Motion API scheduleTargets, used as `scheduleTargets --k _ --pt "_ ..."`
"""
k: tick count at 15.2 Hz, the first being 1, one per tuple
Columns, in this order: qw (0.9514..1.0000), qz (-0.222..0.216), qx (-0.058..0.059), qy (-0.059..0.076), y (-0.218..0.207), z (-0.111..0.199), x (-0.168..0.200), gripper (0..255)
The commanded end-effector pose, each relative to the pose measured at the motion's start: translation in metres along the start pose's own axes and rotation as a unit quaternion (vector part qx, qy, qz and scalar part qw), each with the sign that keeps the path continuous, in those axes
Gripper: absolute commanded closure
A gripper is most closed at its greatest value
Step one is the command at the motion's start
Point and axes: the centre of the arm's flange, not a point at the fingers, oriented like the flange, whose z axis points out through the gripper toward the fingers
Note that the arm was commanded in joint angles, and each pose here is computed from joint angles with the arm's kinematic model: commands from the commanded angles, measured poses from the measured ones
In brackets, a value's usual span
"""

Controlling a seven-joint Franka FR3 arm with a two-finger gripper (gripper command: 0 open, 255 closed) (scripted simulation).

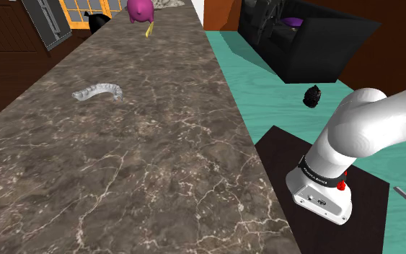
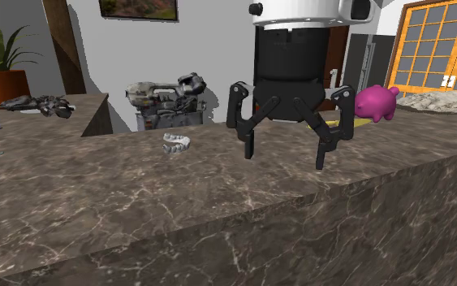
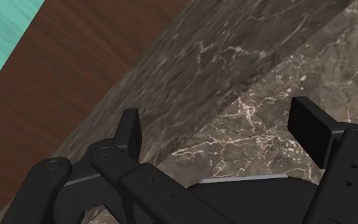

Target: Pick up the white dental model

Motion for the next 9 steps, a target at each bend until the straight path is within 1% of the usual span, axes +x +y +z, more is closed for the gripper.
scheduleTargets --k 1,9 --pt "1.0 0.0 0.0 0.0 0.0 0.0 0.0 0" --pt "0.9999 0.01 0.005 -0.005 -0.089 0.02 0.052 0"
